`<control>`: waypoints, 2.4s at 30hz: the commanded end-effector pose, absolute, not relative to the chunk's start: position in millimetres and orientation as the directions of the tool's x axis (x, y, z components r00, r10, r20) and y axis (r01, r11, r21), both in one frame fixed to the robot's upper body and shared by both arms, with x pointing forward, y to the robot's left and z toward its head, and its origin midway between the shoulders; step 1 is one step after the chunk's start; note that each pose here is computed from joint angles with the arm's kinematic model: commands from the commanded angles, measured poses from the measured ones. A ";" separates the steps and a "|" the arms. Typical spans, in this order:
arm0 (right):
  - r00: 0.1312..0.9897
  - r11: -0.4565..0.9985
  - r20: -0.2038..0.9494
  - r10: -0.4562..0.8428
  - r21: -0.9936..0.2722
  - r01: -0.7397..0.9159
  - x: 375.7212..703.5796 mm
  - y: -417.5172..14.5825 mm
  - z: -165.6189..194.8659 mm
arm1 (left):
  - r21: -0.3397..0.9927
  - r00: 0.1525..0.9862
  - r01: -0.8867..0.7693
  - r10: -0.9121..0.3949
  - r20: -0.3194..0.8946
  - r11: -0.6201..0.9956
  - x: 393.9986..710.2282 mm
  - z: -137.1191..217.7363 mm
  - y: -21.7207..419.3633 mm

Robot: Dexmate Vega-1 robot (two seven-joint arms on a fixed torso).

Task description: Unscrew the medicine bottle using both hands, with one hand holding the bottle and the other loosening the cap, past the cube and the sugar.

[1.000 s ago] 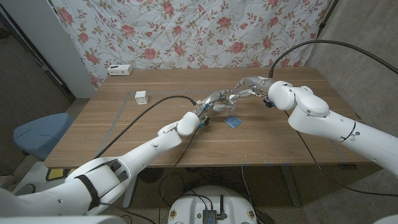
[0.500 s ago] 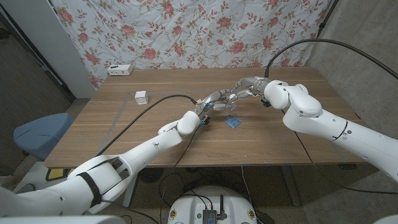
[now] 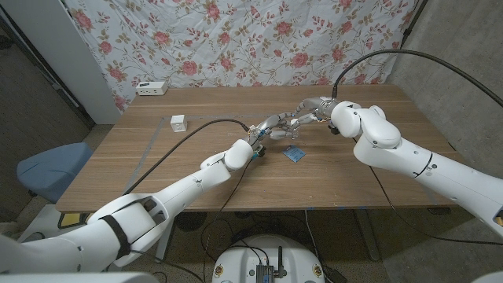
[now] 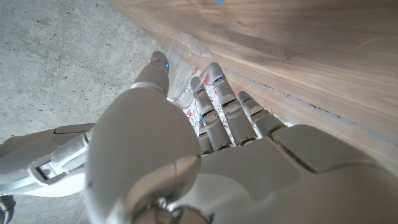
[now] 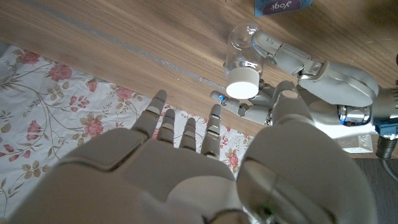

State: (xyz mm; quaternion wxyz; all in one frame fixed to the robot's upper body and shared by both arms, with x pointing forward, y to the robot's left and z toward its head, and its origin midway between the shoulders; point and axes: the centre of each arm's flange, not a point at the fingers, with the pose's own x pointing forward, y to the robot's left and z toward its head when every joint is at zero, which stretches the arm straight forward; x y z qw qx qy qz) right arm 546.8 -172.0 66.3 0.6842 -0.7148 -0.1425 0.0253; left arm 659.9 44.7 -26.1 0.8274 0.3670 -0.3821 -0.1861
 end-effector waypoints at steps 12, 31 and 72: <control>0.958 -0.031 0.168 0.234 -0.983 0.180 551.4 -170.3 63.9 | 0.751 0.633 0.030 -0.594 0.496 0.659 659.1 -26.7 42.6; 0.957 -0.010 0.198 0.212 -0.979 0.205 549.5 -168.2 60.5 | 0.759 0.630 0.028 -0.601 0.492 0.651 655.6 -28.4 41.3; 0.957 0.024 0.205 0.206 -0.979 0.205 551.8 -172.7 53.8 | 0.765 0.625 0.030 -0.610 0.487 0.643 653.1 -30.5 38.1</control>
